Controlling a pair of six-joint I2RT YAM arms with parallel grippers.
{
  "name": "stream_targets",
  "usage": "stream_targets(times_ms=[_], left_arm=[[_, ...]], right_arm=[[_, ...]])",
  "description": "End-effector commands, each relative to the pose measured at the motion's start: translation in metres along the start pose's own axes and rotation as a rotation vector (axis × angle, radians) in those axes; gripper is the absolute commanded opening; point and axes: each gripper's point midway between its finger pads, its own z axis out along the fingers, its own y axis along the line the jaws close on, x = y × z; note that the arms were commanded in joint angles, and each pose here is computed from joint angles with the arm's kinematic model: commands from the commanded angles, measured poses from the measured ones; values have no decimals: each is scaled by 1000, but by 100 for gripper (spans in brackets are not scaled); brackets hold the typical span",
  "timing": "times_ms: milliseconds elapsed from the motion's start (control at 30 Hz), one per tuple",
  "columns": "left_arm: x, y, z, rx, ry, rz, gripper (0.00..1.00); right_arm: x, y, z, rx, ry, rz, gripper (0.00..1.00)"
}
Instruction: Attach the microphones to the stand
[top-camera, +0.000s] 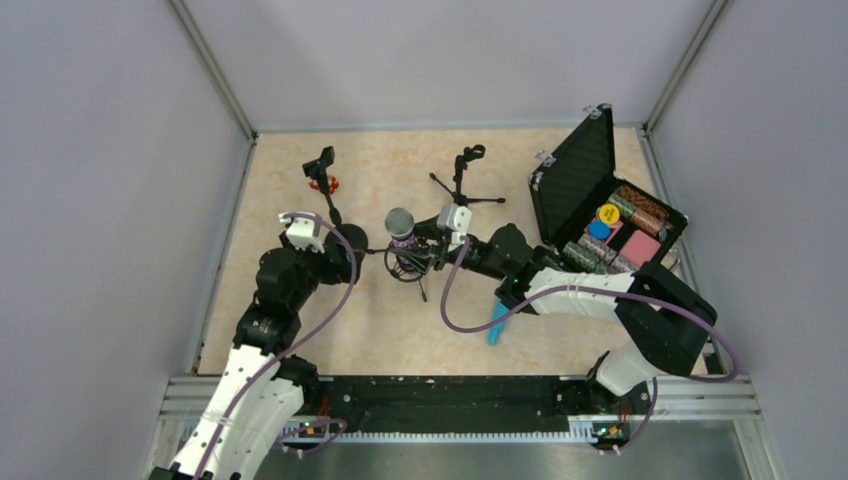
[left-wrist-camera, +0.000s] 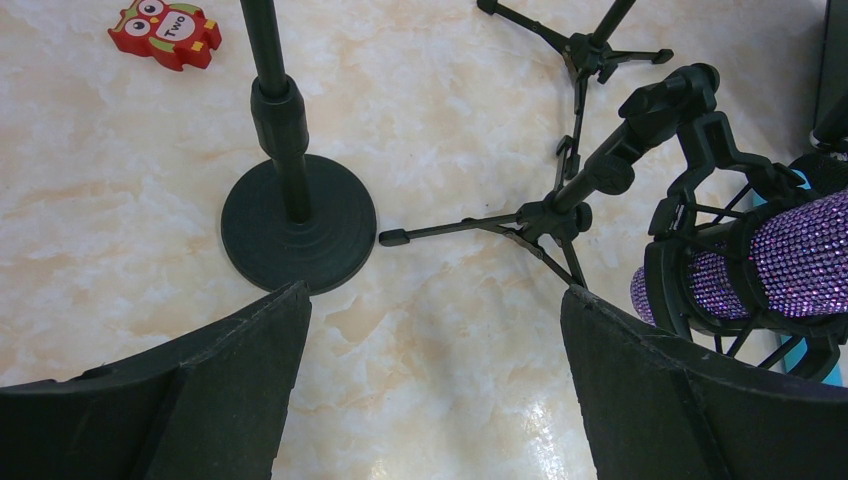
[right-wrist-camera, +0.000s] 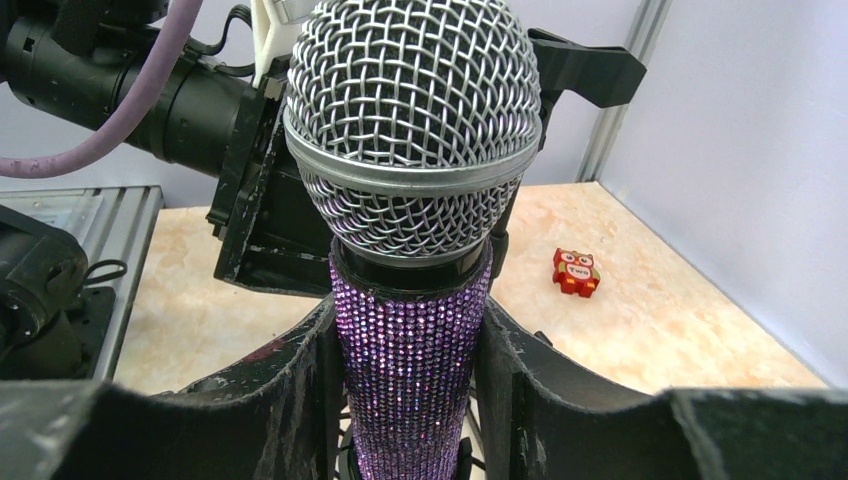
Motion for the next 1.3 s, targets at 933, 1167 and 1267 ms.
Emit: stream_targets(times_ms=[933,1167,1267], left_arm=[[-19,1,-1,-9,-61,16,99],[-20,0,-1,-5,-63,16,99],[-20,0,-1,-4,-64,16,99]], right_arm=[[-53,8,-21,29,-185,27,90],[-62,17,-40,23,-198,70,92],[-62,11,-47,60,-178,117,91]])
